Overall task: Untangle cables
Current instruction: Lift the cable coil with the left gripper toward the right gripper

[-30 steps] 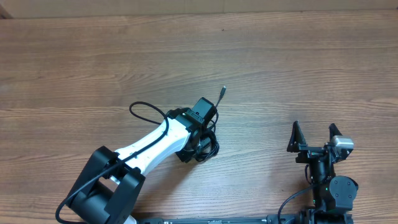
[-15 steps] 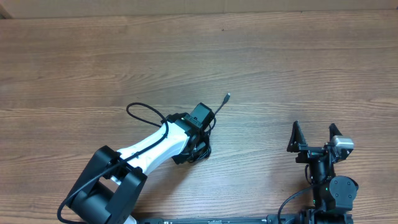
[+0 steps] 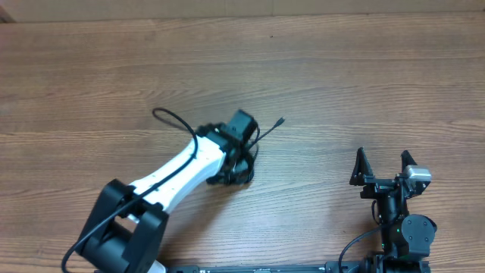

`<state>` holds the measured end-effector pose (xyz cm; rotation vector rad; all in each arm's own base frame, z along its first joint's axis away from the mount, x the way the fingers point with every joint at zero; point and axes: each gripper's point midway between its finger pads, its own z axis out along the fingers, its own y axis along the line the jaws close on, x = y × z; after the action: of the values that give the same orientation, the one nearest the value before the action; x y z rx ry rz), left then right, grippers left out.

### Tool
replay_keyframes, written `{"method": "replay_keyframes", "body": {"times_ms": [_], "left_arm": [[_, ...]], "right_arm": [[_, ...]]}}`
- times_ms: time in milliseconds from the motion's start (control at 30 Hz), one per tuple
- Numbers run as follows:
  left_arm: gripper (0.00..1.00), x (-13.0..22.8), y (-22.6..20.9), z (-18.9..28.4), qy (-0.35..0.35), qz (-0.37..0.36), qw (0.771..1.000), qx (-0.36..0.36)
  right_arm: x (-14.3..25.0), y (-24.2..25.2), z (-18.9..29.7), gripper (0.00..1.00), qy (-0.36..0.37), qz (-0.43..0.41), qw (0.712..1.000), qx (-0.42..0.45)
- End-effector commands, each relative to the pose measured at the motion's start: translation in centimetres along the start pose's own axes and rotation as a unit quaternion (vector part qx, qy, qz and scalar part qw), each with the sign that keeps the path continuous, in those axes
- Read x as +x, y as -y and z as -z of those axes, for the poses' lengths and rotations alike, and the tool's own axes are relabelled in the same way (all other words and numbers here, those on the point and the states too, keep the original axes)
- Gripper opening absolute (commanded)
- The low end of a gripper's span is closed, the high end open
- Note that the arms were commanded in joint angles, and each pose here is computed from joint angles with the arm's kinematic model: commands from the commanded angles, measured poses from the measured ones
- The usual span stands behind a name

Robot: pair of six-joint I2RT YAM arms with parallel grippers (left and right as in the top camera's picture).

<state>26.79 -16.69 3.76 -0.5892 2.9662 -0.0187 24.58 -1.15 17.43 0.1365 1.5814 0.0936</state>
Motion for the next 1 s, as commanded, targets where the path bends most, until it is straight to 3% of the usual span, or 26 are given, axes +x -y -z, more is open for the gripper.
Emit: {"method": "replay_keyframes", "body": {"times_ms": [0, 33, 100, 167, 233, 300, 367, 433, 833, 967], "left_arm": [[0.04, -2.5, 3.6, 5.6, 0.039, -0.082, 0.991, 0.096], [0.04, -2.9, 4.2, 6.8, 0.049, -0.091, 0.988, 0.113], [0.04, -3.5, 4.6, 8.3, 0.066, -0.100, 0.984, 0.130], [0.04, -3.8, 4.8, 9.3, 0.079, -0.111, 0.981, 0.140], [0.04, -3.8, 4.8, 9.7, 0.082, -0.118, 0.979, 0.144], [0.04, -3.6, 4.9, 9.8, 0.080, -0.119, 0.979, 0.147], [0.04, -3.4, 5.1, 9.9, 0.073, -0.121, 0.978, 0.156], [0.04, -3.2, 5.3, 9.9, 0.069, -0.124, 0.977, 0.160], [0.04, -2.2, 7.6, 10.8, 0.054, -0.181, 0.957, 0.221], [0.04, -2.0, 7.8, 10.9, 0.050, -0.182, 0.955, 0.228]], "right_arm": [[0.4, -0.4, 0.0, 1.00, -0.003, -0.026, 1.000, -0.012], [0.4, -1.0, 0.0, 1.00, -0.007, -0.078, 0.996, -0.032], [0.4, -2.9, 0.2, 1.00, -0.030, -0.260, 0.962, -0.082], [0.6, -5.4, 0.8, 1.00, -0.081, -0.426, 0.890, -0.138], [0.8, -7.3, 1.6, 1.00, -0.128, -0.486, 0.846, -0.179], [0.9, -8.4, 2.2, 1.00, -0.151, -0.494, 0.832, -0.205], [1.0, -8.8, 2.4, 1.00, -0.148, -0.443, 0.855, -0.225], [1.1, -9.4, 2.8, 1.00, -0.157, -0.432, 0.854, -0.242], [1.2, -13.2, 4.4, 1.00, -0.329, -0.459, 0.772, -0.293], [-1.4, -14.6, 4.1, 1.00, -0.309, -0.420, 0.767, -0.373]]}}
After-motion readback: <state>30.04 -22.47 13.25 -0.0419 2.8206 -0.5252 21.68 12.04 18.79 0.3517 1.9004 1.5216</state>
